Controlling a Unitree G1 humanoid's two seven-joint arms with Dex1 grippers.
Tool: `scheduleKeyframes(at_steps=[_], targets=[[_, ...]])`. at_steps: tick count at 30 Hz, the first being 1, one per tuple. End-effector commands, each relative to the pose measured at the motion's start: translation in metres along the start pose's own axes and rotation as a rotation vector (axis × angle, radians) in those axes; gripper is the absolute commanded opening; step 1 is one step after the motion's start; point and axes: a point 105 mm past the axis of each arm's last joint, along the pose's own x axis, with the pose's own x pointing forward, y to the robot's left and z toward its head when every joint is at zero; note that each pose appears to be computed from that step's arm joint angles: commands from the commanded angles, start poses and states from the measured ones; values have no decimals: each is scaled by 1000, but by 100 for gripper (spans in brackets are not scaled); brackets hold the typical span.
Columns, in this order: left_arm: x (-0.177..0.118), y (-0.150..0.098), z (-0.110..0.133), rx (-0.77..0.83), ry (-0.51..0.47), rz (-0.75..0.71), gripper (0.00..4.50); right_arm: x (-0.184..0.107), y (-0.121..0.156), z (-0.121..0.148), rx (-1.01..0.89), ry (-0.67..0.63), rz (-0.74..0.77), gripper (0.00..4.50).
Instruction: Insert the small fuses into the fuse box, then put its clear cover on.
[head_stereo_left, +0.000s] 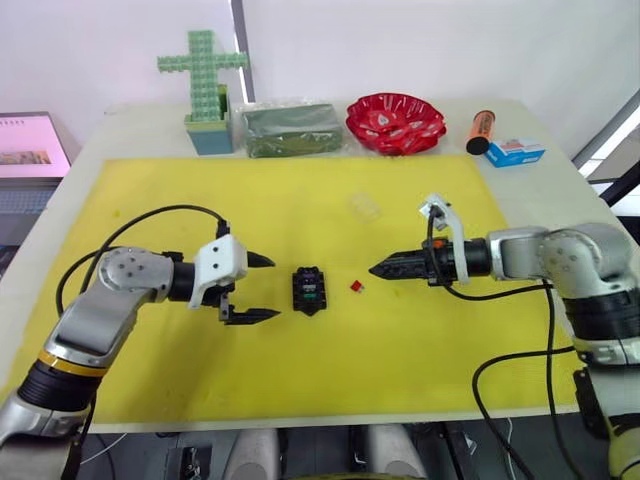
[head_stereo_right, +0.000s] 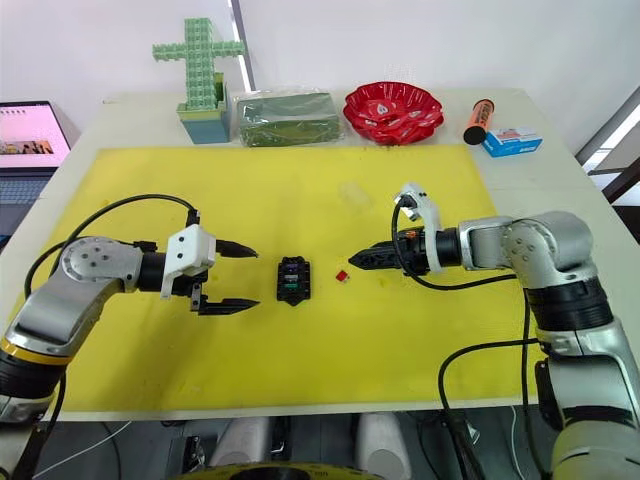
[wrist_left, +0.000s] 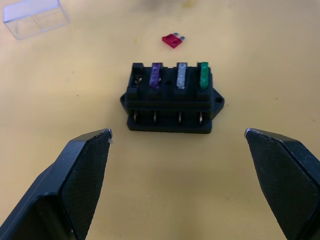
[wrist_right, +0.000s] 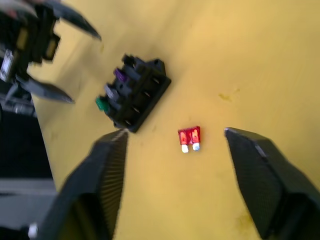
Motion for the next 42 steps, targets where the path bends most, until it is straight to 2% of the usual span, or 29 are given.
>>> scheduleKeyframes(at_steps=[1,4,14,30,33,36,42], targets=[[-3,4,10,37,-23,5,450,4,-3,1,-60,63,68,322],[-3,4,11,38,-25,5,450,10,-6,0,-59,116,103,322],[-4,2,11,36,-21,8,450,25,-7,5,-49,176,164,322],[-5,0,10,38,-14,13,450,39,-11,0,12,237,185,322],[-5,0,9,38,-13,15,450,40,-13,1,19,232,181,257],[-5,0,9,40,-11,15,450,40,-15,1,23,234,172,160],[-4,0,8,42,-9,13,450,40,-19,2,29,230,159,160]])
